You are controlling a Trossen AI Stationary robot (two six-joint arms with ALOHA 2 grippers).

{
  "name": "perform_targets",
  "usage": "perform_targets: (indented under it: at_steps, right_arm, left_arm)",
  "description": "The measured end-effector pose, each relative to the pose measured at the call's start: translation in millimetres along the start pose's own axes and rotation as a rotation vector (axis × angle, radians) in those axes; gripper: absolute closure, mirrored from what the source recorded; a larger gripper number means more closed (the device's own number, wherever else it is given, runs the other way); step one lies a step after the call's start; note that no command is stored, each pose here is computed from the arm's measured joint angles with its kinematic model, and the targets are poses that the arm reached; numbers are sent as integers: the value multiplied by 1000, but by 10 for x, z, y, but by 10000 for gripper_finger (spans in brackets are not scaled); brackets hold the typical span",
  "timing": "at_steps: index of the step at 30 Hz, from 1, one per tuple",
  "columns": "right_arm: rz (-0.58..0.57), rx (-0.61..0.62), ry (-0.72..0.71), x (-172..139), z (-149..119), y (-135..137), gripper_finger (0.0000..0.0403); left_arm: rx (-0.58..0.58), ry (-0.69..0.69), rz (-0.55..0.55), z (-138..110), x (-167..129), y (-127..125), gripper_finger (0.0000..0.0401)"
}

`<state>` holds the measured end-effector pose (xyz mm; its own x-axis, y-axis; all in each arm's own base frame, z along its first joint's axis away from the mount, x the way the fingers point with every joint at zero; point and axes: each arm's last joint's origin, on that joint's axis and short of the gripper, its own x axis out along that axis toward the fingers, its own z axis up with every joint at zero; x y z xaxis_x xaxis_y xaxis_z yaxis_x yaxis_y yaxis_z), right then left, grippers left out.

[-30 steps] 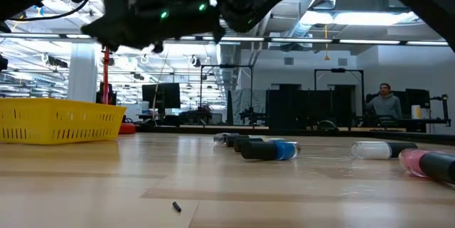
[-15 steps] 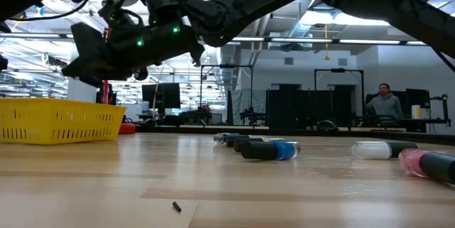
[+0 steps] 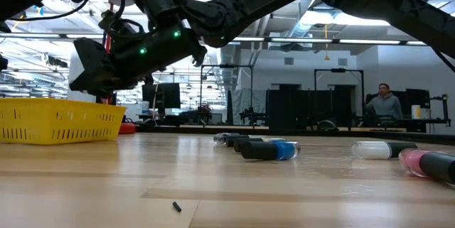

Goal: Pick & Place Nail Polish
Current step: Put the bottom transparent nail polish bottle into the yellow basket, then put the transparent nail polish bottle into the yellow basket

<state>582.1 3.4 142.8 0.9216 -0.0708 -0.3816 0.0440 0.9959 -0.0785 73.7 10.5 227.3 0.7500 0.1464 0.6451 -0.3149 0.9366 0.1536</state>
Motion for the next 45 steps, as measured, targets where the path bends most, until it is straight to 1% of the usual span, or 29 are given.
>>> perform_targets:
  at_steps: [8,13,16,21,24,27,31,35,40,44,45]
  right_arm:
    - [-2,-2,55,1,-55,-29,284]
    - [-6,-3,61,1,-60,-32,279]
    - [-5,-10,57,1,-56,-29,256]
    - [-4,-10,51,-2,-46,-32,195]
    - [-1,-13,61,-55,26,-37,167]
    - [1,-39,74,-198,220,-58,159]
    - [14,-117,142,-484,504,-90,165]
    - [37,-190,288,-834,695,-141,178]
    - [73,-235,543,-1330,799,-249,194]
    - [81,-225,697,-1673,781,-367,206]
    - [77,-215,710,-1742,766,-397,209]
  left_arm:
    - [0,0,0,0,0,0,387]
    - [0,0,0,0,0,0,387]
    - [0,0,0,0,0,0,387]
    - [0,0,0,0,0,0,387]
    - [0,0,0,0,0,0,387]
    - [0,0,0,0,0,0,387]
    - [0,0,0,0,0,0,387]
    - [0,0,0,0,0,0,387]
    - [0,0,0,0,0,0,387]
    - [0,0,0,0,0,0,387]
    - [0,0,0,0,0,0,387]
